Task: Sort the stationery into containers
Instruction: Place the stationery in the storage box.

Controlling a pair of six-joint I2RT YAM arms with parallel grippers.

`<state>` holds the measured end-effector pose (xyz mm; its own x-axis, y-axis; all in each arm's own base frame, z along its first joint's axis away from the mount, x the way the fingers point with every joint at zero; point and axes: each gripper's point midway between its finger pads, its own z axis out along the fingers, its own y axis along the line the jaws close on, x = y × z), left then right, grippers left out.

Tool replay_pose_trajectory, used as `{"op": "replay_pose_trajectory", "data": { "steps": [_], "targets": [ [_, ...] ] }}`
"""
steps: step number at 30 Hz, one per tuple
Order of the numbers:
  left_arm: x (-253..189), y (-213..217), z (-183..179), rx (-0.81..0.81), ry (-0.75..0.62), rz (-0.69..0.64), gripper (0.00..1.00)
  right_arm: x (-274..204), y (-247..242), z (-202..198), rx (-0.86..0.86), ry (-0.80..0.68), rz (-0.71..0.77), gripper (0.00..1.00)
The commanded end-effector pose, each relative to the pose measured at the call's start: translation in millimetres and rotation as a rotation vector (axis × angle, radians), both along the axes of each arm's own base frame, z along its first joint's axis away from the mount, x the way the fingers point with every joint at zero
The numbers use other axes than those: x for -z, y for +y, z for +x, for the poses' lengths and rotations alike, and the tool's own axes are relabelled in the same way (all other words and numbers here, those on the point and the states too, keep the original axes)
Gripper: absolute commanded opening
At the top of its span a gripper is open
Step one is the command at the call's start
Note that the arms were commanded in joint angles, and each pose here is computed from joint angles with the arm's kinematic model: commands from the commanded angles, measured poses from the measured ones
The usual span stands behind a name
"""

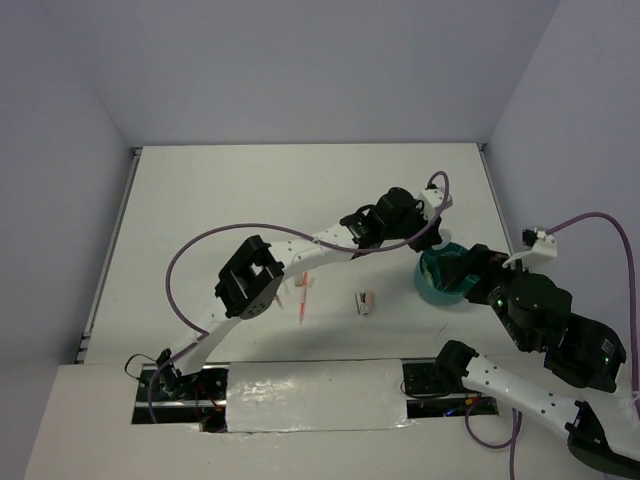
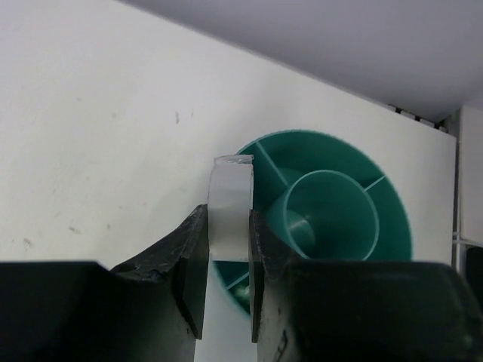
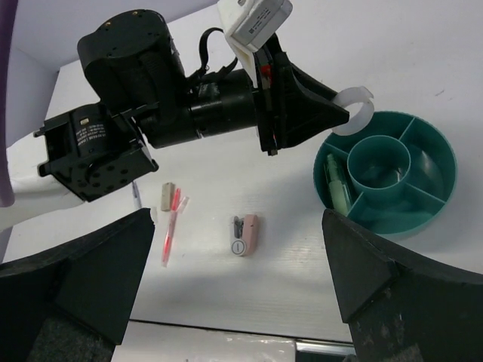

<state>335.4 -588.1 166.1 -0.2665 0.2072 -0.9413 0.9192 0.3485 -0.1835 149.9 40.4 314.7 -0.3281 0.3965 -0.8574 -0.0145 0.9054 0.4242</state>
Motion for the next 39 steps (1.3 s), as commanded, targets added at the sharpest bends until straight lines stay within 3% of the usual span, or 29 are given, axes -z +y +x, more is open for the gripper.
{"op": "replay_pose_trajectory", "data": {
  "steps": [1, 9, 12, 15, 16, 20, 22, 27, 30, 35, 36, 38, 39],
  "targets": [
    [-33, -18, -3, 0.043, -0.111, -0.097, 0.0, 2, -7, -2, 0.004, -0.003, -0.033, 1.0],
    [-14, -16, -7, 0.05, -0.089, -0.083, 0.0, 3, 0, 2, -0.013, -0.006, -0.045, 1.0],
    [-4, -17, -8, 0.061, -0.076, -0.067, 0.08, 3, 3, 3, -0.023, -0.007, -0.051, 1.0],
    [0, -17, -10, 0.063, -0.063, -0.068, 0.29, 5, 6, 5, -0.026, -0.002, -0.059, 1.0],
    [1, -17, -10, 0.064, -0.062, -0.073, 0.43, 5, 7, 5, -0.033, 0.0, -0.064, 1.0],
    [-14, -15, -8, 0.037, -0.06, -0.105, 0.75, 5, 9, 8, -0.034, 0.006, -0.081, 1.0],
    [-21, -16, -10, 0.041, -0.063, -0.132, 0.99, 5, 9, 8, -0.031, 0.007, -0.088, 1.0],
    [-59, -11, -9, 0.008, -0.08, -0.196, 0.99, 9, 12, 12, -0.033, 0.004, -0.1, 1.0],
    [-85, 8, 5, -0.124, -0.083, -0.228, 0.99, 11, 13, 14, -0.029, -0.011, -0.095, 1.0],
    [-102, 112, 76, -0.613, 0.043, -0.184, 0.99, 20, 34, 22, -0.087, -0.018, -0.096, 1.0],
    [-74, 141, 80, -0.68, 0.106, -0.097, 0.99, 32, 43, 27, -0.103, 0.009, -0.125, 1.0],
    [-85, 211, 101, -0.86, 0.192, -0.123, 0.99, 48, 65, 34, -0.164, 0.028, -0.15, 1.0],
    [-50, 247, 94, -0.938, 0.256, -0.016, 0.99, 54, 72, 38, -0.179, 0.043, -0.166, 1.0]
  ]
}}
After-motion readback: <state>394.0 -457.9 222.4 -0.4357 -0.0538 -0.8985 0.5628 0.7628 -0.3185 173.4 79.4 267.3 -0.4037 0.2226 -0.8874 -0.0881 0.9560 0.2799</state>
